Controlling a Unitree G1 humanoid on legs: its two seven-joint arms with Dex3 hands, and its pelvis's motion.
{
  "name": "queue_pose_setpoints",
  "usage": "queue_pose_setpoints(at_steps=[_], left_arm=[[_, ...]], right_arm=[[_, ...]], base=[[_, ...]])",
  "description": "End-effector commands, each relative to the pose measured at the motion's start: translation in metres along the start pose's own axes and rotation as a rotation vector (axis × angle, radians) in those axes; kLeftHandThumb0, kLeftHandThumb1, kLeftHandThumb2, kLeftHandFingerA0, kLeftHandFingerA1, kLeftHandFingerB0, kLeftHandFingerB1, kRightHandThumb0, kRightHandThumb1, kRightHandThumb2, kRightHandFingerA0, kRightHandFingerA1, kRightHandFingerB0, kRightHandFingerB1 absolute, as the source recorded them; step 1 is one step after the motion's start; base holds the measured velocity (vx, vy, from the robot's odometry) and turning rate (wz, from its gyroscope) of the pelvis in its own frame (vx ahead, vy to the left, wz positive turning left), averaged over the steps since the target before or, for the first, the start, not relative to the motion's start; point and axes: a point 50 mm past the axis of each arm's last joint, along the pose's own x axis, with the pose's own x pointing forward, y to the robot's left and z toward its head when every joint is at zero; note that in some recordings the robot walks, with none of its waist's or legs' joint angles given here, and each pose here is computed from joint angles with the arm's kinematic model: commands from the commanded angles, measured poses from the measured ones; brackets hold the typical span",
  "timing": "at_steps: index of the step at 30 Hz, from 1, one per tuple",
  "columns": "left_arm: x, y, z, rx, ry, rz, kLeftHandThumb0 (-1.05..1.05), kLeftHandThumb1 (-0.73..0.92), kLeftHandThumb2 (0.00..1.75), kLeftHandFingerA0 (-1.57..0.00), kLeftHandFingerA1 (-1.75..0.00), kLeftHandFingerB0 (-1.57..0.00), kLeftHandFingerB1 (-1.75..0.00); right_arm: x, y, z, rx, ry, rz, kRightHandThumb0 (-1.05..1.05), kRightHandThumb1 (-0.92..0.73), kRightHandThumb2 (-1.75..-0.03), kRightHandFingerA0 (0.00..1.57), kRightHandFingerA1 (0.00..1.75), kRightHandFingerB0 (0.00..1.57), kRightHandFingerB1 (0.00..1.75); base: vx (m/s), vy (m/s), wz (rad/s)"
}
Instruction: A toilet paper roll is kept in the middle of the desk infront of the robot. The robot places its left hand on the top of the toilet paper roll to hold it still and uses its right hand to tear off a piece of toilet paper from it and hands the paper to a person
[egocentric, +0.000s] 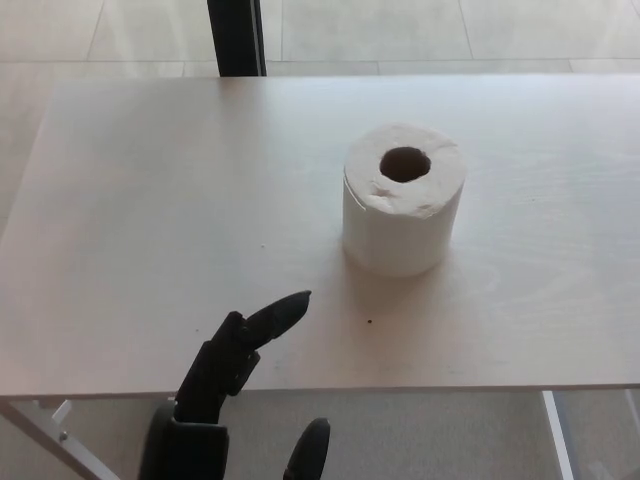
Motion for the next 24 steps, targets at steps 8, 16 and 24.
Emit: queue_pose_setpoints(at_steps=[8,16,24], left_arm=[[-0.043,0.105,0.001,0.098,0.093,0.303,-0.13,0.45,1.08,-0.12,-0.56,-0.20,-0.55],[-0.111,0.222,-0.074,0.470,0.472,0.569,-0.04,0.60,0.73,-0.21,-0.56,-0.34,-0.43],[-0.211,0.288,-0.155,0.236,0.986,1.077,-0.12,0.46,0.93,-0.17,-0.56,-0.27,-0.55]], right_arm=[[-0.235,-0.018,-0.103,0.344,0.431,-0.368,-0.48,-0.68,-0.60,0.34,0.64,0.46,0.43],[-0.307,0.035,-0.184,0.475,0.999,-0.482,-0.38,-0.61,-0.56,0.28,1.06,0.40,0.68],[-0.316,0.032,-0.195,0.746,1.349,-0.335,-0.36,-0.65,-0.60,0.56,1.46,0.42,0.71]], base=[[0.00,0.000,0.00],[0.00,0.000,0.00],[0.00,0.000,0.00]])
